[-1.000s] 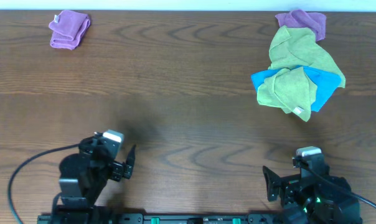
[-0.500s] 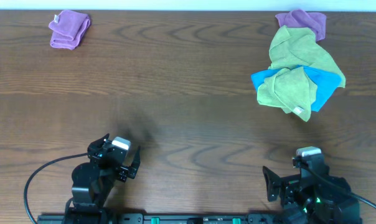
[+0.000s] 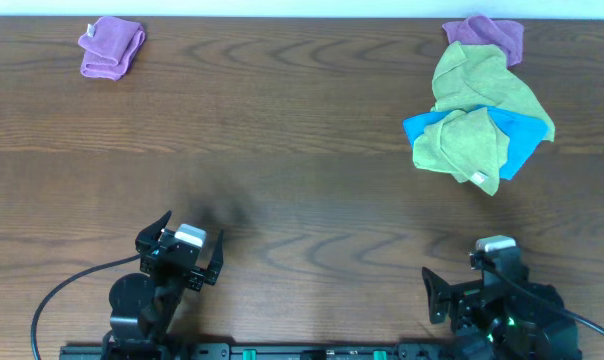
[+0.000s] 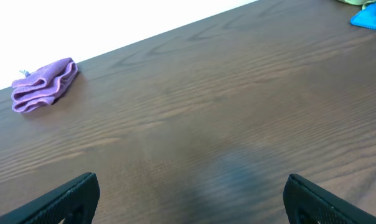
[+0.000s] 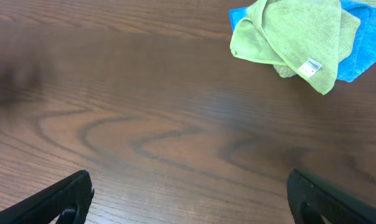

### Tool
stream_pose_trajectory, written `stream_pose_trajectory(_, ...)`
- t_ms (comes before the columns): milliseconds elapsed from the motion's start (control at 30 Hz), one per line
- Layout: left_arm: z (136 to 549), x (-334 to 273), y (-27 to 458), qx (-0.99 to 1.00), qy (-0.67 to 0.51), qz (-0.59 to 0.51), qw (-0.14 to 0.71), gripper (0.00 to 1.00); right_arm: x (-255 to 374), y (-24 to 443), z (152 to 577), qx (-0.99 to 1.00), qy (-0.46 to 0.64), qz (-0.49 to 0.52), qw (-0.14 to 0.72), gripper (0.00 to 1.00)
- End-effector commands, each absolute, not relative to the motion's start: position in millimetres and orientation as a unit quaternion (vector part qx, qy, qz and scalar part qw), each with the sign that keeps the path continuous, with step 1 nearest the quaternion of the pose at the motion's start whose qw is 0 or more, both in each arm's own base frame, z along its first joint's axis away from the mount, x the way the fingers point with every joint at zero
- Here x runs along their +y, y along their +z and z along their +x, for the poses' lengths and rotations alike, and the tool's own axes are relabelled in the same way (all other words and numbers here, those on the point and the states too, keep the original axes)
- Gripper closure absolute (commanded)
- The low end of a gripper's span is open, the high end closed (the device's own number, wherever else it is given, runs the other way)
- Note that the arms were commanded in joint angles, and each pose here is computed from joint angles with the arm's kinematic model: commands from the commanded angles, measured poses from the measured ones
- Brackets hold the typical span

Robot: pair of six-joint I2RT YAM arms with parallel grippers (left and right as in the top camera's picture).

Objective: Fold the cloth

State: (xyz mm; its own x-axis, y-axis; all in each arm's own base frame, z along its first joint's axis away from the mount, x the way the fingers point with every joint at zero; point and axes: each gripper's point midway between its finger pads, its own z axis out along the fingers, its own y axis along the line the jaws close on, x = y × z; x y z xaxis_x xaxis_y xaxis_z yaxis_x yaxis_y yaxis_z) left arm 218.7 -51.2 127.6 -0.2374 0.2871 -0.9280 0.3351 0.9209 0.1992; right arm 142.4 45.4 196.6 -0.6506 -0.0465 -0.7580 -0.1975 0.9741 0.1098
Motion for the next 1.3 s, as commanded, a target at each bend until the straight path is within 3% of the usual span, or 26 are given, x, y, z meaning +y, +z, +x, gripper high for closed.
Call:
stream_pose_trajectory(0, 219, -52, 118, 0.79, -0.019, 0.201, 0.578, 0.05, 47, 197, 141, 0.903, 0.099, -0.066, 0.413, 0.01)
stream_pose_trajectory(533, 219, -52, 118, 0.79, -0.02, 0.201, 0.578, 0.05, 43, 199, 141, 0.9, 0.096, -0.054, 0.421, 0.01)
stream_pose_trajectory(667, 219, -52, 118, 0.79, -0.02, 0.201, 0.578, 0.05, 4, 207, 145, 0.885, 0.021, 0.02, 0.465, 0.01)
stream_pose_trajectory(833, 219, -52, 118, 0.79, -0.02, 0.201, 0.578, 0.05, -5, 204, 155, 0.86, -0.024, -0.009, 0.51, 0.01)
stream_pose_trajectory(1000, 219, -52, 118, 0.79, -0.019, 0.201, 0.578, 0.05, -3, 179, 168, 0.845, -0.032, -0.021, 0.533, 0.01)
stream_pose_trajectory(1267, 219, -52, 118, 0.79, -0.02, 0.201, 0.578, 0.05, 0, 101, 175, 0.885, -0.04, -0.032, 0.463, 0.01)
